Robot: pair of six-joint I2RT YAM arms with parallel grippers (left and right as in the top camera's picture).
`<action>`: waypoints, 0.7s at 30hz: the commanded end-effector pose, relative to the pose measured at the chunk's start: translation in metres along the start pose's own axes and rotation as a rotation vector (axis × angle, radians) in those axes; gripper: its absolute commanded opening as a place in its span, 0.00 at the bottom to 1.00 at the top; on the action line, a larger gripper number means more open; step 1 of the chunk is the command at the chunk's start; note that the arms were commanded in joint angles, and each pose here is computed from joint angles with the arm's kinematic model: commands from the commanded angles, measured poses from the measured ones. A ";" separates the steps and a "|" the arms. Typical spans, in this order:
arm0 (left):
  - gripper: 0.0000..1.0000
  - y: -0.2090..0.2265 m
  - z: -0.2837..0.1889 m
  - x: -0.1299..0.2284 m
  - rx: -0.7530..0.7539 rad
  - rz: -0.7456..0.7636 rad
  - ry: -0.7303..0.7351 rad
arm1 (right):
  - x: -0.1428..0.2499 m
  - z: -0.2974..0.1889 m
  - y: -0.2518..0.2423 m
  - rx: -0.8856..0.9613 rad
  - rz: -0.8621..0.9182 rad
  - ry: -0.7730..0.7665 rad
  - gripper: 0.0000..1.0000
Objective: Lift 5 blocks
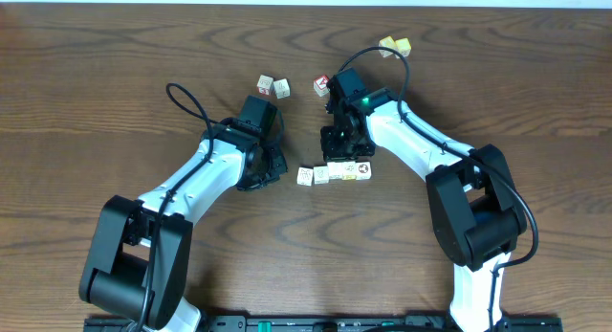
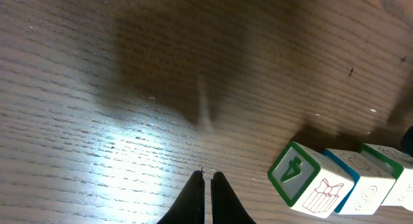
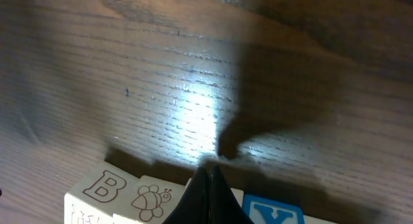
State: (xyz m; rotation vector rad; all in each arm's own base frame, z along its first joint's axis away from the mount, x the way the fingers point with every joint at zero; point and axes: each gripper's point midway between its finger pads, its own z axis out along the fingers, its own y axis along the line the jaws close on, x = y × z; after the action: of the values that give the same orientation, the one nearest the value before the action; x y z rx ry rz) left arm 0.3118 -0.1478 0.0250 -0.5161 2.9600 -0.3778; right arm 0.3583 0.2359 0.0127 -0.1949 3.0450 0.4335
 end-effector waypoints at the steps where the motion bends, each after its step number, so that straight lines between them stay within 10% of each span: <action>1: 0.07 0.004 0.003 0.000 -0.016 -0.014 -0.002 | 0.002 0.006 0.001 0.011 0.009 0.015 0.01; 21: 0.07 0.004 0.003 0.000 -0.016 -0.014 -0.002 | 0.006 0.004 0.001 0.002 0.034 0.034 0.01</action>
State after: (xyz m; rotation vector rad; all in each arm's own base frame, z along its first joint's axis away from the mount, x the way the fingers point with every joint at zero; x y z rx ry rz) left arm 0.3127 -0.1481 0.0252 -0.5151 2.9565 -0.3804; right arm 0.3531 0.2338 0.0120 -0.1630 3.0731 0.4274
